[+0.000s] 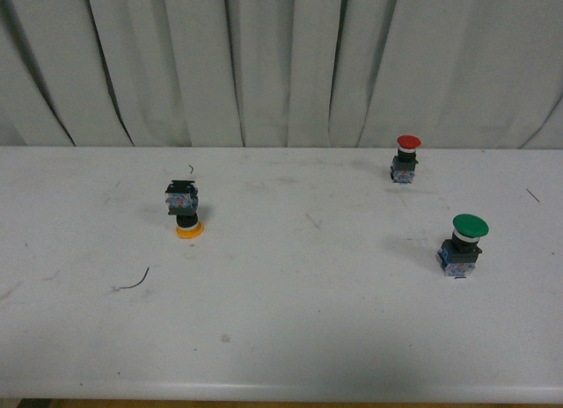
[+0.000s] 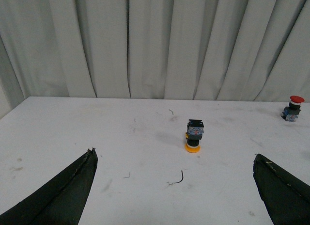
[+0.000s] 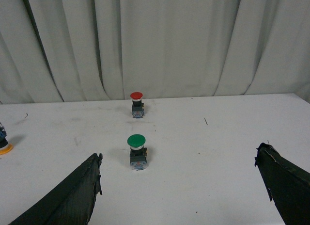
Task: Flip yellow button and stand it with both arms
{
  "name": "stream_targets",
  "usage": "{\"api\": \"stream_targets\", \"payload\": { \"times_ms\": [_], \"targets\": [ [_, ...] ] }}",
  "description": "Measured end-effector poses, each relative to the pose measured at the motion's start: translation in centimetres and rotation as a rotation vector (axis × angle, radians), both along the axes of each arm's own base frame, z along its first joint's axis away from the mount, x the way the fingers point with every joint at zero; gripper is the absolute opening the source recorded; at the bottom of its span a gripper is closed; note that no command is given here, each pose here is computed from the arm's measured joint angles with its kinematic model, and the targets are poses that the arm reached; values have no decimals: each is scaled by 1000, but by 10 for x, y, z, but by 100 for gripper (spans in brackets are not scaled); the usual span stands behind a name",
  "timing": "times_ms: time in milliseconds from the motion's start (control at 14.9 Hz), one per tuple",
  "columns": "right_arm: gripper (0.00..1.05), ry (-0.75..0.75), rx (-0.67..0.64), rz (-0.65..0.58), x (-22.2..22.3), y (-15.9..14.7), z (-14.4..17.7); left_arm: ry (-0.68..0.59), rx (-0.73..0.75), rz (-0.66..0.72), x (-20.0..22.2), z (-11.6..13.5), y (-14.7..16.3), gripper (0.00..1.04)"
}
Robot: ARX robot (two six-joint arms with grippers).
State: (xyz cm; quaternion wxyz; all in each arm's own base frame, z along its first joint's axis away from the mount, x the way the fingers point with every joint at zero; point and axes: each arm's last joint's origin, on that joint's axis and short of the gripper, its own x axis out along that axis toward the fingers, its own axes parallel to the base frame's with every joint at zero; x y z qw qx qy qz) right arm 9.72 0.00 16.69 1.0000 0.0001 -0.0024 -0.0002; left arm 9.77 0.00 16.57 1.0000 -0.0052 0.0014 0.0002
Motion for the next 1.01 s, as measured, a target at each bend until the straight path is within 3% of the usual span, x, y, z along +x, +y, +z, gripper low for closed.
{"api": "stream_targets", "payload": {
  "times_ms": [1006],
  "targets": [
    [98,0,0,0,0,0,0,0,0,0,0,0,0,98]
  ]
}}
